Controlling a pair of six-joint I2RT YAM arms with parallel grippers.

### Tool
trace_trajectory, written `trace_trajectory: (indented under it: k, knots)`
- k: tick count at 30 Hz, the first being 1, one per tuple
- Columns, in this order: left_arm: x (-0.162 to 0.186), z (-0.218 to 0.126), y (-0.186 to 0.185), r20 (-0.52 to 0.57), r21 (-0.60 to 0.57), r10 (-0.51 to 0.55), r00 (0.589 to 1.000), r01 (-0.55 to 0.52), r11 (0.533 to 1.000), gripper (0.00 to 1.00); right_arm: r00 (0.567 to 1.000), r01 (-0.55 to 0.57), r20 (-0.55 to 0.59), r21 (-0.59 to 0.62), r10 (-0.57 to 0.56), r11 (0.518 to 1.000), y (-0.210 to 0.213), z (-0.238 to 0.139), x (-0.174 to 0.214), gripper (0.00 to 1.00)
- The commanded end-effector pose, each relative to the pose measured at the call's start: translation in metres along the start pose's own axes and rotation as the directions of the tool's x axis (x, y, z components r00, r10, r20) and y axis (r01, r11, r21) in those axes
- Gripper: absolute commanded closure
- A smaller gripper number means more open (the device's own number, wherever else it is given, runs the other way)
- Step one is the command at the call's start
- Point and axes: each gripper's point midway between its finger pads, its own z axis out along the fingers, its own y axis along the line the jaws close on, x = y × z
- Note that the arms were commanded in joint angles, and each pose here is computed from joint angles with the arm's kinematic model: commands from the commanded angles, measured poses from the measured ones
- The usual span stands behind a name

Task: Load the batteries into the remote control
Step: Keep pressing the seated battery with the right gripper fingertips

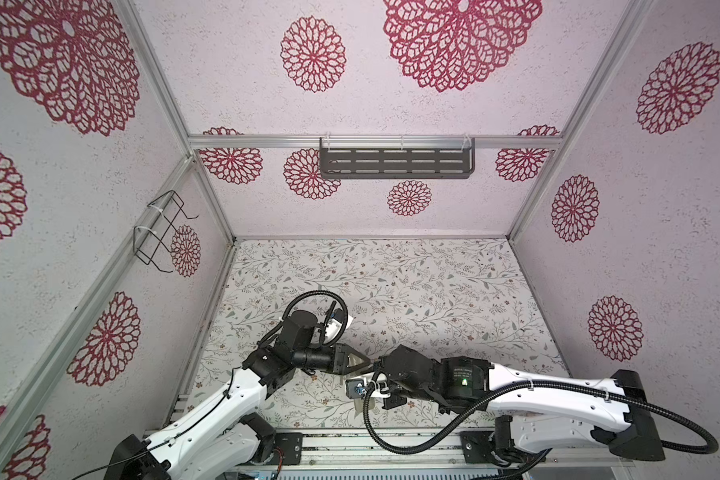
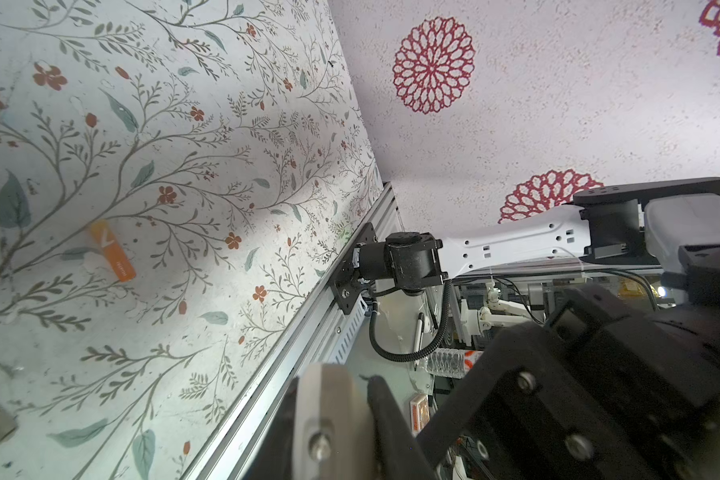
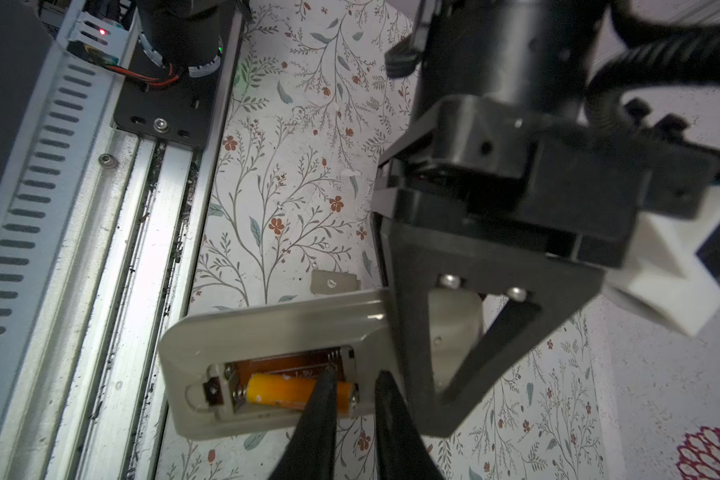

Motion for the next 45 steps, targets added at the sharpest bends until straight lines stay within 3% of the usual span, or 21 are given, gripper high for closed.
trace_trajectory:
  k: [1,19,33,45]
  knots:
    - [-0.002,-0.001,-0.009,0.007,0.029,0.041,0.999,-0.042,0.999,1.0,1.0,-0.012,-0.025,0.005,0.012,1.0,0.001,-0.004,0.006,0.81]
    - [-0.003,0.0,-0.008,0.008,0.025,0.042,0.999,-0.042,0.999,1.0,0.998,-0.001,-0.067,-0.017,0.0,1.0,0.007,0.003,0.014,0.82]
    - [-0.002,0.001,-0.008,0.002,0.023,0.04,0.999,-0.04,0.999,1.0,1.0,-0.007,-0.027,0.012,0.007,1.0,-0.002,-0.004,0.003,0.73]
    - [-0.002,0.001,-0.007,0.002,0.022,0.037,0.999,-0.037,0.999,1.0,0.999,-0.006,-0.038,-0.021,0.006,1.0,0.004,-0.001,0.004,0.76]
